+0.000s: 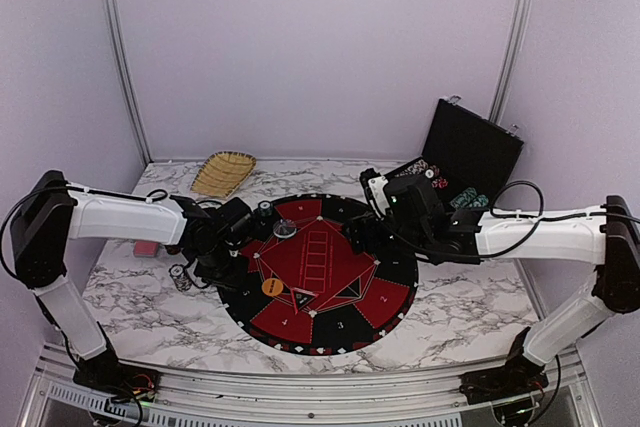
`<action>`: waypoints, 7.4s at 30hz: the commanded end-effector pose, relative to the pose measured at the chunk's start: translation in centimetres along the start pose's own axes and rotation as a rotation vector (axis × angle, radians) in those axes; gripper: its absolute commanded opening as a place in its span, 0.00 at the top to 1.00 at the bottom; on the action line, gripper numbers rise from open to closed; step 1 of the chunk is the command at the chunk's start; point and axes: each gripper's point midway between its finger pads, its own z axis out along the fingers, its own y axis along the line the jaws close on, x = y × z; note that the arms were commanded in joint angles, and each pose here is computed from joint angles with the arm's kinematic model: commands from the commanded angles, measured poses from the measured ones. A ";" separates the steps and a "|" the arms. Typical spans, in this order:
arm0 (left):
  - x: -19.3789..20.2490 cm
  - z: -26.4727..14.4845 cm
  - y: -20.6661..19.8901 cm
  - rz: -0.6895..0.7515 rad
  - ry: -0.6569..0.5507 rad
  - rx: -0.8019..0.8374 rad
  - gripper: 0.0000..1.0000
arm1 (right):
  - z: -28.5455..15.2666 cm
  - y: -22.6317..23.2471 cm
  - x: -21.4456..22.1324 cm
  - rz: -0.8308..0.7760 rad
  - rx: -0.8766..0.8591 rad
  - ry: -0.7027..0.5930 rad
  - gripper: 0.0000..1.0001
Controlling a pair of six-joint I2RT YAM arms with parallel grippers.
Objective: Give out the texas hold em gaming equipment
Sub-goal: Place the poker chips pile at the big blind area, then pick up the pile of poker chips from the center of the board, then place the poker chips pile at the community card area, then pick up the pile of poker chips from the community card area.
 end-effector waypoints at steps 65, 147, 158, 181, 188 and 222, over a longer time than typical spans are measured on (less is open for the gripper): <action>-12.2 1.6 11.6 -0.217 -0.073 -0.078 0.30 | -0.6 0.3 -1.6 0.016 -0.025 -0.031 0.14; -12.6 0.9 -13.8 0.183 -0.030 0.089 0.68 | -2.5 -8.3 2.7 0.149 0.144 0.042 0.14; -10.5 4.0 -18.6 0.257 0.016 0.102 0.68 | -3.4 -9.4 4.2 0.163 0.169 0.061 0.14; -15.8 -5.1 -15.7 0.158 -0.204 0.189 0.19 | 0.2 -6.2 4.8 0.105 0.071 0.209 0.15; -16.2 -9.1 -7.8 0.024 -0.301 0.226 0.18 | 3.4 -2.2 4.5 0.023 0.025 0.266 0.17; -9.9 -10.1 6.0 -0.163 -0.391 0.280 0.19 | 11.5 4.6 10.1 -0.094 0.033 0.515 0.39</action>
